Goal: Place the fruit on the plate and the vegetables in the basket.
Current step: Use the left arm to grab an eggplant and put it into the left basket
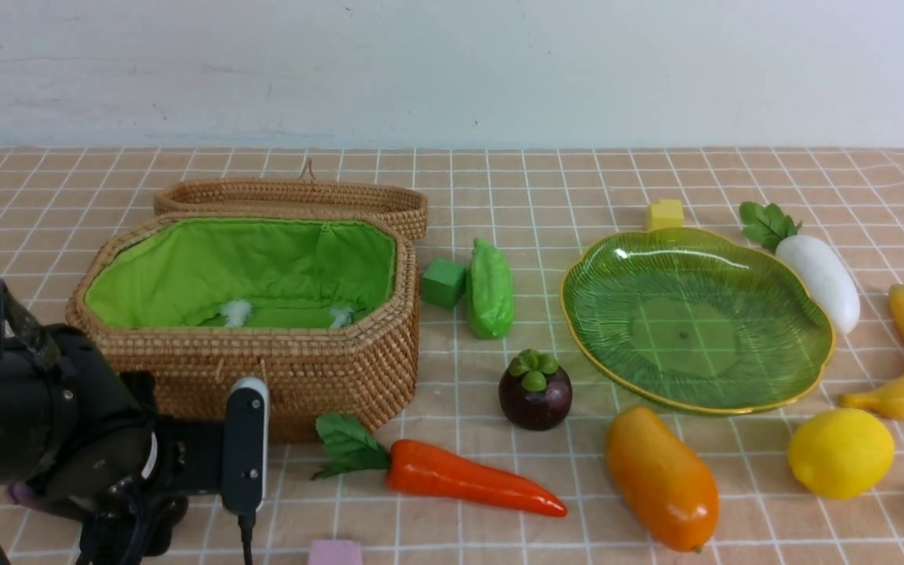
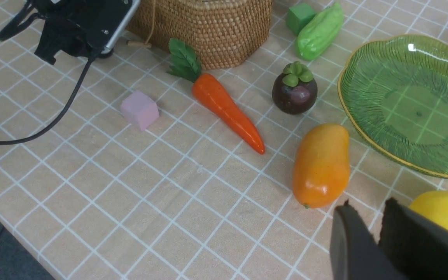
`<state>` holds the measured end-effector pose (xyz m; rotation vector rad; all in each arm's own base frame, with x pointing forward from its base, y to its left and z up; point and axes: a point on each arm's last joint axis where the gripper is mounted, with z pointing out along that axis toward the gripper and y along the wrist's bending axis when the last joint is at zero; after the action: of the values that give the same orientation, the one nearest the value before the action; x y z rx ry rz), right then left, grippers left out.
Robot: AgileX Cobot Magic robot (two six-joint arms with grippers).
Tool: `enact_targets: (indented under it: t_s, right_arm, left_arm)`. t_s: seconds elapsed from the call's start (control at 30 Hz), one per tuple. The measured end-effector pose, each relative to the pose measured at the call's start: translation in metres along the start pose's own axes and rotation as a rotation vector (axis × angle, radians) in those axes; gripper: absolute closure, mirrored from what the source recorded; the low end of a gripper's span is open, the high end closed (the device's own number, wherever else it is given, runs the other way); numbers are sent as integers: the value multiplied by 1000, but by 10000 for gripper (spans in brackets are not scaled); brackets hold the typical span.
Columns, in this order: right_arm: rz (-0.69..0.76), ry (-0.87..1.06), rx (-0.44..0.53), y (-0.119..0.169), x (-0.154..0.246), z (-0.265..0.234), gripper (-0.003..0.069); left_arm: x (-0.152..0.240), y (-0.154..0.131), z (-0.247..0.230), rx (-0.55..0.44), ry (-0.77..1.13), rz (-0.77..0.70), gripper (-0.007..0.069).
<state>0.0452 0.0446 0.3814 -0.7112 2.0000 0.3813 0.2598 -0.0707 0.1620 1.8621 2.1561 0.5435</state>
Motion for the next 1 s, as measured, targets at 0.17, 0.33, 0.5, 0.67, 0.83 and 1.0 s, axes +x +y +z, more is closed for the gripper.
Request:
enact_targets:
  t_s: [0.17,0.33,0.5,0.67,0.83,1.0]
  right_arm:
    - [-5,-7,4,0,-1,0,519]
    - [-14,-27,3,0,-2,0,519]
    - [-2,-100,14,-1,-9,0,519]
    - [32,-259,47,-5,-23,-3,519]
    - [74,-355,41,-5,-31,-6,519]
    - [106,-369,-3,-2,-33,-6,519]
  left_arm:
    - [4,-4,-7,36,24,-53,203]
    - [2,-18,-55,81,1,-164,204]
    - [-9,-10,-119,-61,-177,-271,204]
    - [-17,33,-188,-360,-407,-352,204]
    - [-38,65,-195,-453,-461,-327,204]
    - [-74,92,-142,-428,-328,-208,204]
